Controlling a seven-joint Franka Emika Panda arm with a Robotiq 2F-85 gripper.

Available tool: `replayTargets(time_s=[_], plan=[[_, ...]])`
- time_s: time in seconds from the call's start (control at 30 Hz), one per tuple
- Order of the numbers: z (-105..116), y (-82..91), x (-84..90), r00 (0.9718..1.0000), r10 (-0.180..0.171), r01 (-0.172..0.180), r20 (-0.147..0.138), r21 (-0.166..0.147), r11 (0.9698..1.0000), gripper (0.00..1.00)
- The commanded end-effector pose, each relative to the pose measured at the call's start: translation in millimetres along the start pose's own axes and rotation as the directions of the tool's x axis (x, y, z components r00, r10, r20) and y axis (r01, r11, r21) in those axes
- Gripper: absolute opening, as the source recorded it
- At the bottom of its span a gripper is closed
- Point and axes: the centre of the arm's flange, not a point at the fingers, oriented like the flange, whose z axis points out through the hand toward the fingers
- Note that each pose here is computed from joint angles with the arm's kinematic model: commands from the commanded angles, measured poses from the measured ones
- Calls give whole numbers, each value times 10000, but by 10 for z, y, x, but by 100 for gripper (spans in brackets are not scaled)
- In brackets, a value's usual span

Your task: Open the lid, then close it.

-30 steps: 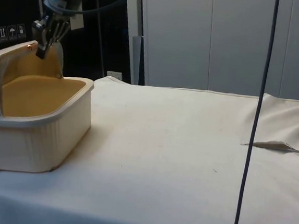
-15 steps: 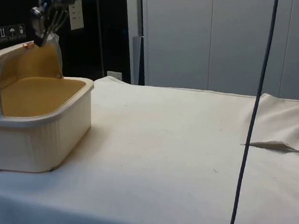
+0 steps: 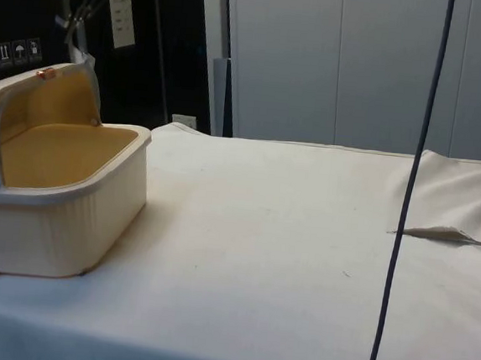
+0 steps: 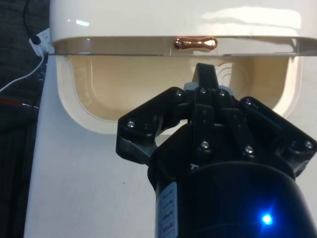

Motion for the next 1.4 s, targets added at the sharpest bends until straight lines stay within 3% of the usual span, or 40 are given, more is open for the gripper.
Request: replayTargets(time_s=[0.0,0.33,0.8,1.1,1.13,1.23,1.27,1.37], plan=[[-41,0,17,10000,-3,3,10,-4,10000,0],[-184,2,74,9999,5,-5,-118,17,10000,0],[-500,1,246,9984,-1,5,-561,81,10000,0],[-526,-1,269,9978,-7,12,-662,73,10000,0],[-520,-2,267,9979,-17,21,-653,67,10000,1],[-520,-6,266,9979,-18,24,-650,98,9999,16],[-516,-3,267,9979,-35,39,-644,55,10000,16],[-516,-10,267,9979,-52,56,-644,56,10000,33]])
